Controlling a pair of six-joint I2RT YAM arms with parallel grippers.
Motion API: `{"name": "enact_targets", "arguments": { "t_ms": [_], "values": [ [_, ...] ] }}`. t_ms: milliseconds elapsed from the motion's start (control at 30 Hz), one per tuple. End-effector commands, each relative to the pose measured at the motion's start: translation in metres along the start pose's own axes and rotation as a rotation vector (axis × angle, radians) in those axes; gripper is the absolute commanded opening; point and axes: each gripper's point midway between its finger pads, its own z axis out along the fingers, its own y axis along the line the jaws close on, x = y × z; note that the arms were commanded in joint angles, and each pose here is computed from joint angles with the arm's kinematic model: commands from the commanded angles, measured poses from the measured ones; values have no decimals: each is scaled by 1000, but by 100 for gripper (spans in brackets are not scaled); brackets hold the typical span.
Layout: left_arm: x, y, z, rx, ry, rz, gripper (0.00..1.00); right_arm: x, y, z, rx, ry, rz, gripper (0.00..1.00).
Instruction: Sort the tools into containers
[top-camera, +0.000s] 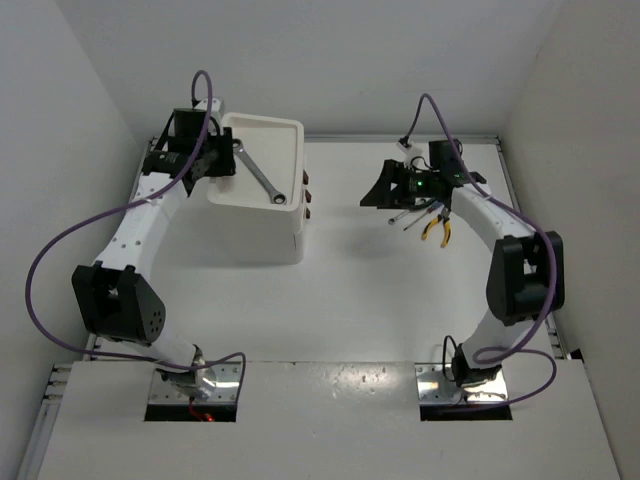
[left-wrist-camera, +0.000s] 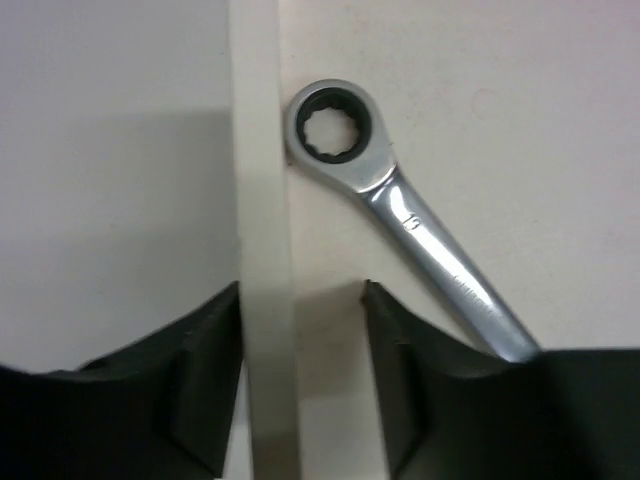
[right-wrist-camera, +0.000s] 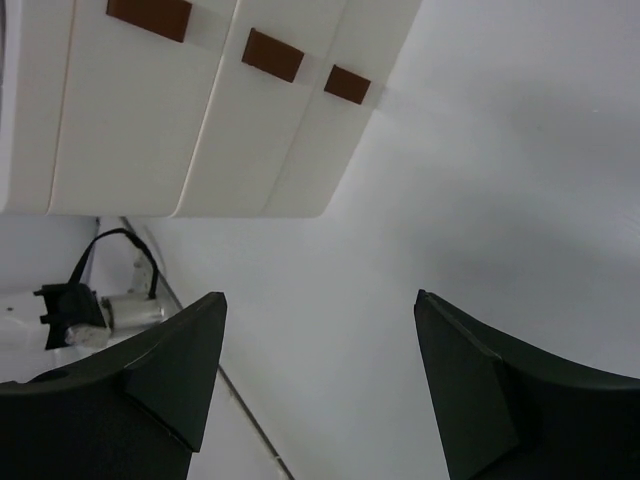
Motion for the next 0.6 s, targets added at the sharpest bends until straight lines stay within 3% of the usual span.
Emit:
{"name": "enact_targets", "arguments": {
  "t_ms": [0, 33, 67, 167, 267, 333, 433, 567],
  "values": [
    [20, -25, 11, 135, 79, -26, 58, 18, -2, 21, -174, 73, 123, 74],
    [17, -21, 8, 137, 69, -34, 74, 23, -5, 26, -196, 95, 158, 74],
    [17, -21, 8, 138, 69, -34, 79, 32, -16, 36, -202, 125, 210, 71],
    [7, -23, -1, 152, 39, -11, 89, 30, -22, 50, -208, 124, 261, 62],
    [-2, -23, -10, 156, 1, 0, 96, 33, -25, 67, -226, 134, 329, 60],
    [-8, -20, -13, 151, -20, -4, 97, 41, -20, 82, -250, 161, 421, 58],
    [-4, -22, -12, 162, -9, -4, 97, 33, -8, 97, -331, 131, 413, 54],
    [-6, -11, -12, 103, -14, -5, 83, 26, 9, 125, -417, 129, 456, 53]
  ]
}}
